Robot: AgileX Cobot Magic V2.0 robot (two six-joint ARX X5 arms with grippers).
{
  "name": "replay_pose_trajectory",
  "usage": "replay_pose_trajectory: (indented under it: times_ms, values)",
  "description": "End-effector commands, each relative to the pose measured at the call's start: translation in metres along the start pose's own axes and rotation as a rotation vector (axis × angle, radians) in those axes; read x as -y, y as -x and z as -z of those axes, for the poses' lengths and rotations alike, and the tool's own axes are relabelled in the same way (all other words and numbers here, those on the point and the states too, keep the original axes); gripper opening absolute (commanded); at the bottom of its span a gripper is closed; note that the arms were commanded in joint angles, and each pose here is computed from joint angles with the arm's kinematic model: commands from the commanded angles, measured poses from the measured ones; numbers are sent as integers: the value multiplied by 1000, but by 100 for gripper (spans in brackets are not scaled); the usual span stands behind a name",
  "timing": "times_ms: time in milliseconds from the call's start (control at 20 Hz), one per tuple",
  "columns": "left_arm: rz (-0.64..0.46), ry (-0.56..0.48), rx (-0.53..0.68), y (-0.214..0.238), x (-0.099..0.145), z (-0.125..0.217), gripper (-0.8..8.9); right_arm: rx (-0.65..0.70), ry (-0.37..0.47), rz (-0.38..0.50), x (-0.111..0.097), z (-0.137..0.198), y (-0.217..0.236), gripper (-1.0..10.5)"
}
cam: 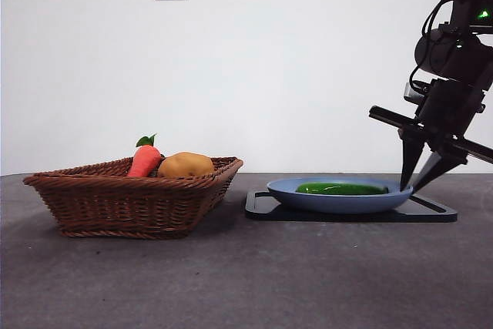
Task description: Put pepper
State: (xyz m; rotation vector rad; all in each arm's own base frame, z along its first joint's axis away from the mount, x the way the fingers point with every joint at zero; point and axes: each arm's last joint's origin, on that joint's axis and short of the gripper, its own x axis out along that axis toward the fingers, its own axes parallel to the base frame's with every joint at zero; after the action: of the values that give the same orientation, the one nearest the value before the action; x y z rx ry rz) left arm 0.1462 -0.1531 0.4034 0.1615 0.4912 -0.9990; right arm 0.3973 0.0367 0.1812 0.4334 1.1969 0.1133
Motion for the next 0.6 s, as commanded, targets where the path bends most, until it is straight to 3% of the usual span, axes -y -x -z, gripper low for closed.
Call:
replay_pose_trajectory:
  times_ms: [50,350,600]
  values:
    - [4,-6,7,0,2,-4,236,15,24,-4,-2,-5,0,200]
    - [5,2,-28,0,2,0,236,121,153,-42,-25,3,80,200]
    - [6,4,-36,0,2,0,232,95,320,-151,-51,62,181,194]
